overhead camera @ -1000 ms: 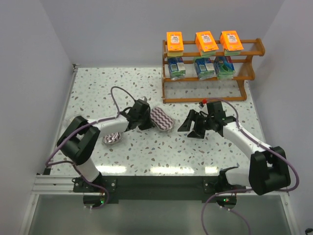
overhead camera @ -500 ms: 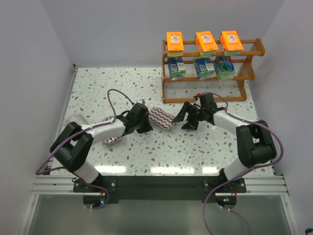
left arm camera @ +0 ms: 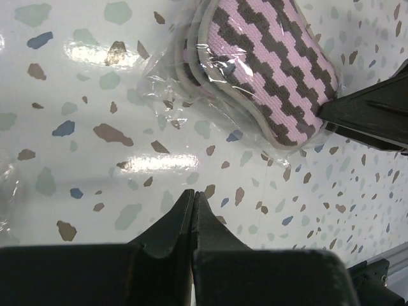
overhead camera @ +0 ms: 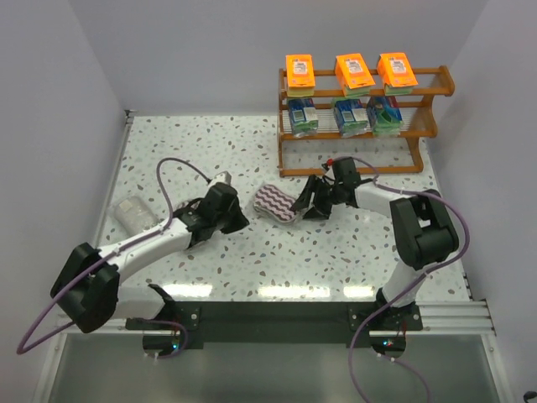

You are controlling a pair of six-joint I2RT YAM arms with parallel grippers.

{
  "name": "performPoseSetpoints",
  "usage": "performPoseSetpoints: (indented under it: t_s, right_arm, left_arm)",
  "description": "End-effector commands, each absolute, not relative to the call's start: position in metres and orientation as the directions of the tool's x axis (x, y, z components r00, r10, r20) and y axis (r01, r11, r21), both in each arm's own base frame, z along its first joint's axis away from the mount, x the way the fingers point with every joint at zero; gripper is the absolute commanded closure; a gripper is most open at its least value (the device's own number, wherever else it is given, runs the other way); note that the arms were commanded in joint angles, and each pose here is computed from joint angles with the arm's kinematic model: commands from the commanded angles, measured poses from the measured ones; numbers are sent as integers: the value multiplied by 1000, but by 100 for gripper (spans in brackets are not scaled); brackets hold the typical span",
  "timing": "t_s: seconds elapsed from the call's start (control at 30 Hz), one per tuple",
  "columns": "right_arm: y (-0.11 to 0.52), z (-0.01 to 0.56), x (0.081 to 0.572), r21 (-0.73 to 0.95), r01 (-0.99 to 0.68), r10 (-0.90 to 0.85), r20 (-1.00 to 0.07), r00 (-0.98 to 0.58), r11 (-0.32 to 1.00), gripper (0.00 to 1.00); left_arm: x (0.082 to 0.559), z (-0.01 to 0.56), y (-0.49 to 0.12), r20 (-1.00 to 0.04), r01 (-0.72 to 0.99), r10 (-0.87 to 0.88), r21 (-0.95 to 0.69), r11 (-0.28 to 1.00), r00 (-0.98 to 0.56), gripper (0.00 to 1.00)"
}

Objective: Place and organize the cleaning sponges onto the shelf

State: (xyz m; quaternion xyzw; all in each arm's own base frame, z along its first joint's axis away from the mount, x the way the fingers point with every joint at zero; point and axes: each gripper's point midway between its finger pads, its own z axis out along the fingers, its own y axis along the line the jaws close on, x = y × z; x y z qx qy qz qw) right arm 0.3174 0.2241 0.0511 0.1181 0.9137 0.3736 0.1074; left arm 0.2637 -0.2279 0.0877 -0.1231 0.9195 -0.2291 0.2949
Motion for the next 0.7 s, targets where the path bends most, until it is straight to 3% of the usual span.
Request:
performPoseSetpoints:
  t_s: [0.0,0.4,0.67]
  right_arm:
    - [237,58,323,749,88,276,-131,-952,657,39]
    - [235,65,307,793,137,321,-77,-944,594,98]
    - [172,90,310,852,215,515,-74,-854,478,100]
  left_arm:
    - [256,94,-210,-502,-138,-399,-478,867,-768,100]
    - [230,120,-170,-542,-186,-444,-464,866,-714,100]
    - [218,145,-138,-604,-218,-464,-436,873,-648,100]
